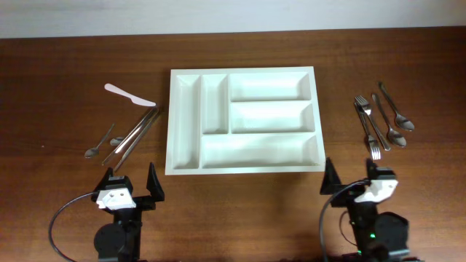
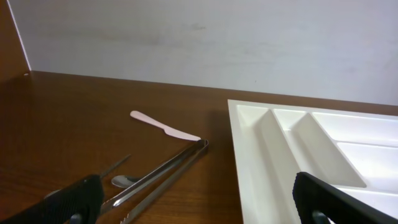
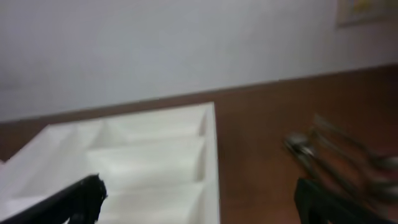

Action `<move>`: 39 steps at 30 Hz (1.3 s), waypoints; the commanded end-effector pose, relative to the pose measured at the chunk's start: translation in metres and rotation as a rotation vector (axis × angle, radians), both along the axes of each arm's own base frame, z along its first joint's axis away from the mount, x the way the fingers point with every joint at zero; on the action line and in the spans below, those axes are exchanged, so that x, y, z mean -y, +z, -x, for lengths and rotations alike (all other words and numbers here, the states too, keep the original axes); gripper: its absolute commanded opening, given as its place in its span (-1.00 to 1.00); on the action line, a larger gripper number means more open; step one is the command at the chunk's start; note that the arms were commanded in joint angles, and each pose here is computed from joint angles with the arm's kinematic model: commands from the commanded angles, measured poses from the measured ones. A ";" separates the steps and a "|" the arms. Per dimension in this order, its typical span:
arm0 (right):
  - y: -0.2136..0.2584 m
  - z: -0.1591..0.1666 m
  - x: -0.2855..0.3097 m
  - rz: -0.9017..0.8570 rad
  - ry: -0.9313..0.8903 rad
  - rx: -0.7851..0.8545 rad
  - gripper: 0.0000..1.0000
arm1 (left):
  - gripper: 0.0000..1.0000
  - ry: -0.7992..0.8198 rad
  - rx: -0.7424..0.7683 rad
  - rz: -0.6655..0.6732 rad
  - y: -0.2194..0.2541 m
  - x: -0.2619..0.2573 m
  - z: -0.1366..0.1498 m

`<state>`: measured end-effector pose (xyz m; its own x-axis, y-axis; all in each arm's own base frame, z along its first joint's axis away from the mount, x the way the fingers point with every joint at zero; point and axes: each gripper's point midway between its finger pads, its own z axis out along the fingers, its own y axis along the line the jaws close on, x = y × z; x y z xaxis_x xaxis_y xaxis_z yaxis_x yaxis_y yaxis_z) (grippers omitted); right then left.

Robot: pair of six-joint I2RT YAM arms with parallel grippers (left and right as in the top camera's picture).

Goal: Pack container
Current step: 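Move the right gripper over the metal spoons on the right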

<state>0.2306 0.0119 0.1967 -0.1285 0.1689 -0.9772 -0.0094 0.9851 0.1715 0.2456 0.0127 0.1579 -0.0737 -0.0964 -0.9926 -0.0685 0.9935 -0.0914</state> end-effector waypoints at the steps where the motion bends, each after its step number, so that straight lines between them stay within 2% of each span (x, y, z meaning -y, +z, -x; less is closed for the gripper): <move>1: 0.054 0.015 0.018 0.040 -0.096 0.000 0.97 | 0.99 -0.006 0.001 0.006 -0.002 0.001 0.000; 6: 0.089 0.024 0.026 0.083 -0.129 -0.209 0.98 | 0.99 -0.006 0.001 0.006 -0.002 0.001 0.000; 11: 0.113 0.017 0.026 0.150 -0.124 -0.555 0.98 | 0.99 -0.006 0.001 0.006 -0.002 0.001 0.000; 16: 0.119 -0.026 0.008 0.163 -0.040 -0.738 0.97 | 0.99 -0.006 0.001 0.006 -0.002 0.001 0.000; 22: 0.062 -0.101 -0.004 0.166 -0.019 -0.888 0.98 | 0.99 -0.006 0.001 0.006 -0.002 0.001 0.000; 23: 0.054 -0.114 -0.001 0.112 -0.068 -0.894 0.98 | 0.98 -0.006 0.001 0.006 -0.002 0.001 0.000; 25: 0.036 -0.140 0.025 -0.134 -0.323 -0.879 0.98 | 0.98 -0.006 0.001 0.006 -0.002 0.001 0.000; 29: 0.011 -0.159 0.077 -0.382 -0.589 -0.854 0.99 | 0.98 -0.006 0.001 0.006 -0.002 0.001 0.000; 34: -0.022 -0.163 0.146 -0.468 -0.768 -0.862 0.98 | 0.99 -0.006 0.001 0.006 -0.002 0.001 0.000; 39: -0.036 -0.125 0.215 -0.490 -0.982 -0.892 0.99 | 0.99 -0.006 0.001 0.006 -0.002 0.001 0.000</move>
<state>0.3719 -0.1719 0.1530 -0.3852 0.8233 -0.4169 0.8802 0.4636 0.1021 0.2457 0.0127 0.1577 -0.0737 -0.0964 -0.9926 -0.0685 0.9935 -0.0914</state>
